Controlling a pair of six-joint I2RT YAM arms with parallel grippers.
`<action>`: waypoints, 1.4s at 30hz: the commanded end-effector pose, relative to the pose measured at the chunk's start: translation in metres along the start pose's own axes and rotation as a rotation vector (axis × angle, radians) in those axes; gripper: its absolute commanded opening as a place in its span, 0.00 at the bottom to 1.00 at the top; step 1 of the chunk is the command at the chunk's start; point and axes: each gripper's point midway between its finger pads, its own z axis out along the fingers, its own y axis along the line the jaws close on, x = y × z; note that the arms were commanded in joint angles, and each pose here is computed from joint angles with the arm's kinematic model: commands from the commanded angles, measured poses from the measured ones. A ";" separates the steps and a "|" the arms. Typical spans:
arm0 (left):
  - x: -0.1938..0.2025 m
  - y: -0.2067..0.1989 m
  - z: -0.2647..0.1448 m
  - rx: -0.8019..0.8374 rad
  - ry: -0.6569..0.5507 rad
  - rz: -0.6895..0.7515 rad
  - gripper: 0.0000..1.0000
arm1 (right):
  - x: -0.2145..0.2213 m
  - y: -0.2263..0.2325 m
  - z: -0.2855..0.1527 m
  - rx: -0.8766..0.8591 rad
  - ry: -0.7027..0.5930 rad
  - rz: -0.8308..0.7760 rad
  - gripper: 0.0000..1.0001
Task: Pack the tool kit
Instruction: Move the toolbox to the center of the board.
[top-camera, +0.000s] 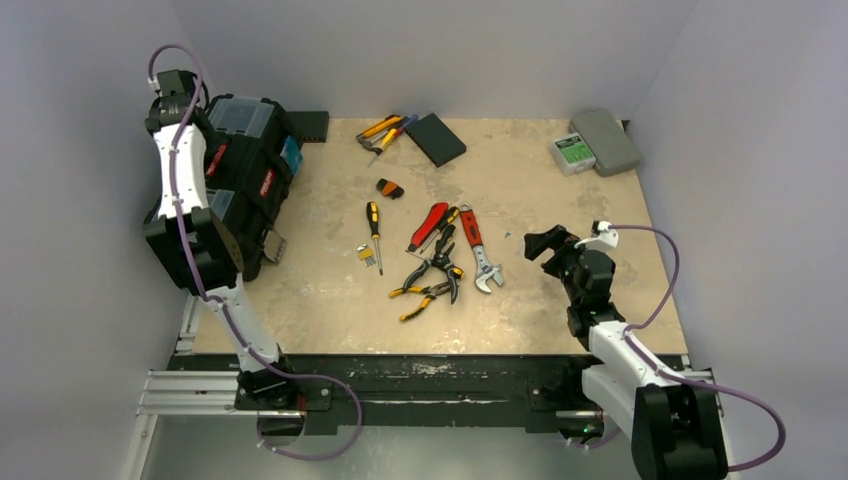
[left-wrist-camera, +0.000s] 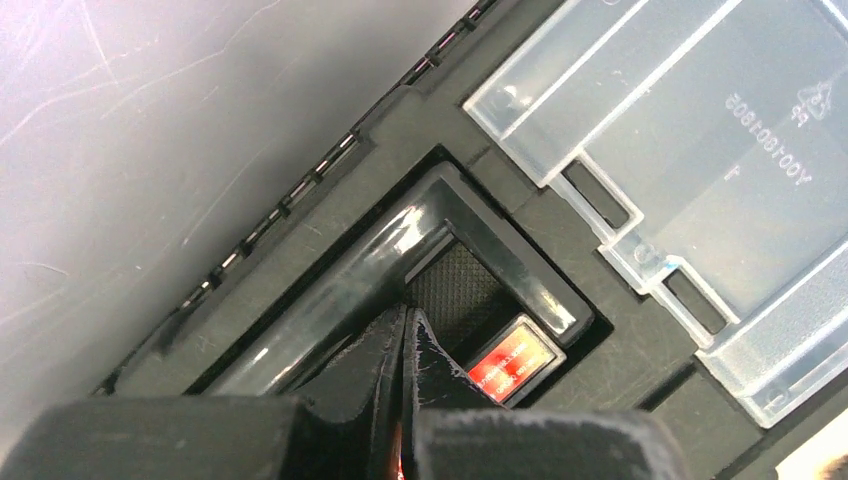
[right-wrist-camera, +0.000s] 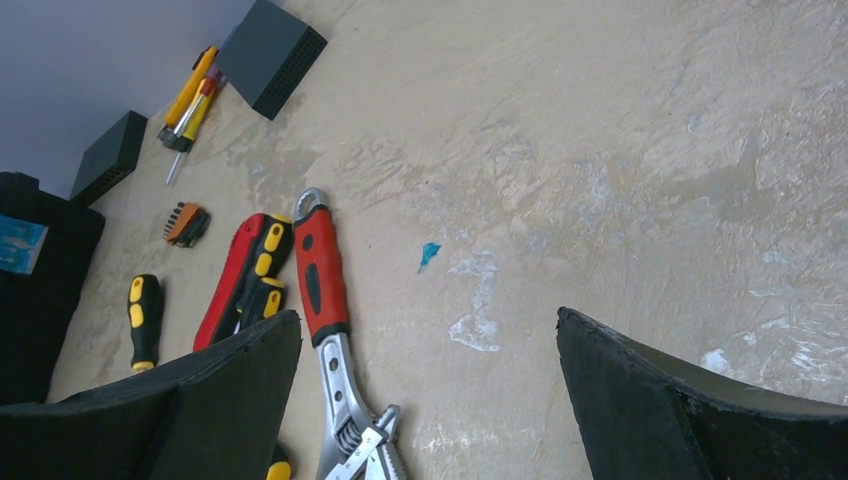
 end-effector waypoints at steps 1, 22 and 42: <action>0.073 -0.035 0.003 0.110 0.263 0.185 0.00 | -0.022 0.017 0.003 -0.046 -0.056 0.000 0.99; 0.173 -0.149 -0.117 0.570 0.496 0.354 0.08 | -0.026 0.020 -0.002 -0.058 -0.071 -0.009 0.99; 0.041 -0.085 -0.178 0.564 0.047 0.191 0.94 | -0.005 0.096 0.009 -0.384 0.115 -0.017 0.99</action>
